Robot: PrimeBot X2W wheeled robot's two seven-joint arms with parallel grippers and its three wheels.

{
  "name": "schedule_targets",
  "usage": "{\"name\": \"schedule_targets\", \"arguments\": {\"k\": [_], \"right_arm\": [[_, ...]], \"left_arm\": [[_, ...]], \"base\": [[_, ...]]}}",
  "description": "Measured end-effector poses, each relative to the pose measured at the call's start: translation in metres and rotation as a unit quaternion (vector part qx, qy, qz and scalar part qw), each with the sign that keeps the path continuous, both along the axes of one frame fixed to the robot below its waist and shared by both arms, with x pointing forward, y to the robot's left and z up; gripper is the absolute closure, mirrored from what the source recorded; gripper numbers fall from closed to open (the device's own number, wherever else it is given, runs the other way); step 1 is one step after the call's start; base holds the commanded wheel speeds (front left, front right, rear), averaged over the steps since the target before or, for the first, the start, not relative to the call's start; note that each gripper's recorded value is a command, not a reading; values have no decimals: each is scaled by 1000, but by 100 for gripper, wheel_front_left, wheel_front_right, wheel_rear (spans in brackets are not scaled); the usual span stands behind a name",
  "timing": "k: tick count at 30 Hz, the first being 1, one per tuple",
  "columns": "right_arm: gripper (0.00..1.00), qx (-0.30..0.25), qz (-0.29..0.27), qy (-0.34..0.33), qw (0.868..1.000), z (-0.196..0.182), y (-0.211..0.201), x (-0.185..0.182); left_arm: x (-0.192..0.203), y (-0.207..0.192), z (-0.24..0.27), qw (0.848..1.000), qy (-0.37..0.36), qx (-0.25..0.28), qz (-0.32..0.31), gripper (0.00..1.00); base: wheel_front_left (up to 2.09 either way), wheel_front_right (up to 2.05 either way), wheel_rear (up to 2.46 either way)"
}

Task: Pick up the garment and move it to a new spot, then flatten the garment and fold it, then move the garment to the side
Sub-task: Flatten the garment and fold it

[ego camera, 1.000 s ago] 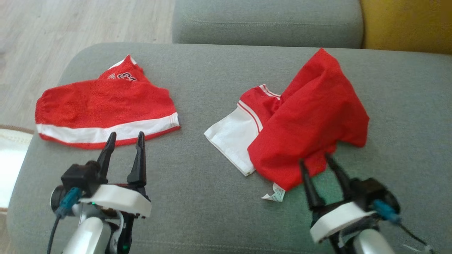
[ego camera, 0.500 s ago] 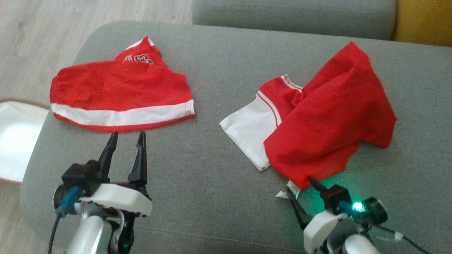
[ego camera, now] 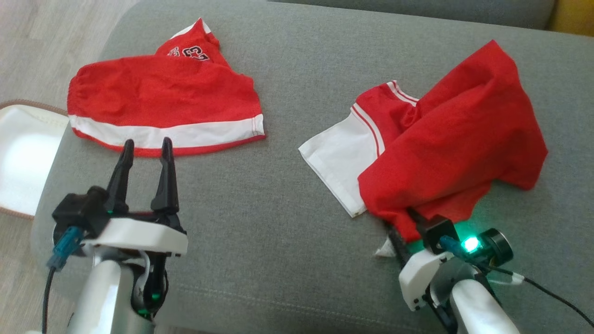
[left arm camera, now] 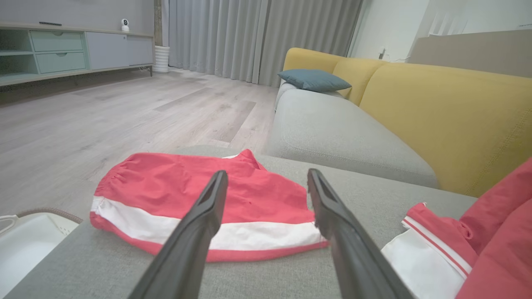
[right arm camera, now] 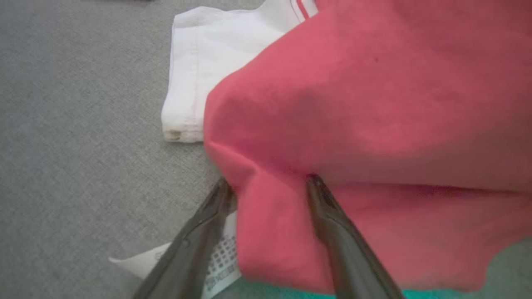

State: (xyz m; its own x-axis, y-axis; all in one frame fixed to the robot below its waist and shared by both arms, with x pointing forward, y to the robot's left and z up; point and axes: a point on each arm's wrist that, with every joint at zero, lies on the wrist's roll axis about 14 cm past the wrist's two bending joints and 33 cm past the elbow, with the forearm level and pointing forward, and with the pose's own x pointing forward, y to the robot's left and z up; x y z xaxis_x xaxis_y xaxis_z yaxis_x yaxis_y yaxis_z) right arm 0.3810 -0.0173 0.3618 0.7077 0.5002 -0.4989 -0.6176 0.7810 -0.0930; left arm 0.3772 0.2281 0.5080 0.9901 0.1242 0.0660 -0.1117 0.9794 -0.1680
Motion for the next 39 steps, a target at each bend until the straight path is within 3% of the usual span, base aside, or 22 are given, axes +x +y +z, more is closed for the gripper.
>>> {"name": "schedule_targets", "arguments": {"k": [8,15,19,24,27,29,31,34,36,39], "right_arm": [[100,30,-9,-28,999,21,0,3],[100,100,30,-114,988,84,33,1],[100,147,73,-190,968,148,63,4],[100,224,114,-279,927,243,88,-3],[100,262,116,-323,902,292,86,-3],[100,270,96,-336,897,313,74,6],[100,273,56,-338,899,323,51,22],[100,242,-18,-321,916,318,-4,55],[100,188,-70,-289,936,294,-48,77],[100,148,-138,-218,955,257,-103,94]], "left_arm": [[2,-8,12,1000,-21,0,-12,0],[-5,-13,25,999,-42,-9,-16,0],[-19,-17,23,999,-43,-13,-18,0],[-34,-17,25,999,-49,-17,-16,0],[-38,-13,24,999,-49,-19,-9,0],[-38,-14,23,999,-47,-20,-9,0],[-37,-18,22,999,-45,-21,-14,0],[-33,-23,19,999,-42,-21,-21,0],[-31,-25,17,999,-38,-22,-25,0],[-27,-29,13,999,-31,-23,-30,0]], "base": [[0,0,0],[0,0,0],[0,0,0],[0,0,0],[0,0,0],[0,0,0],[0,0,0],[0,0,0],[0,0,0],[0,0,0]]}}
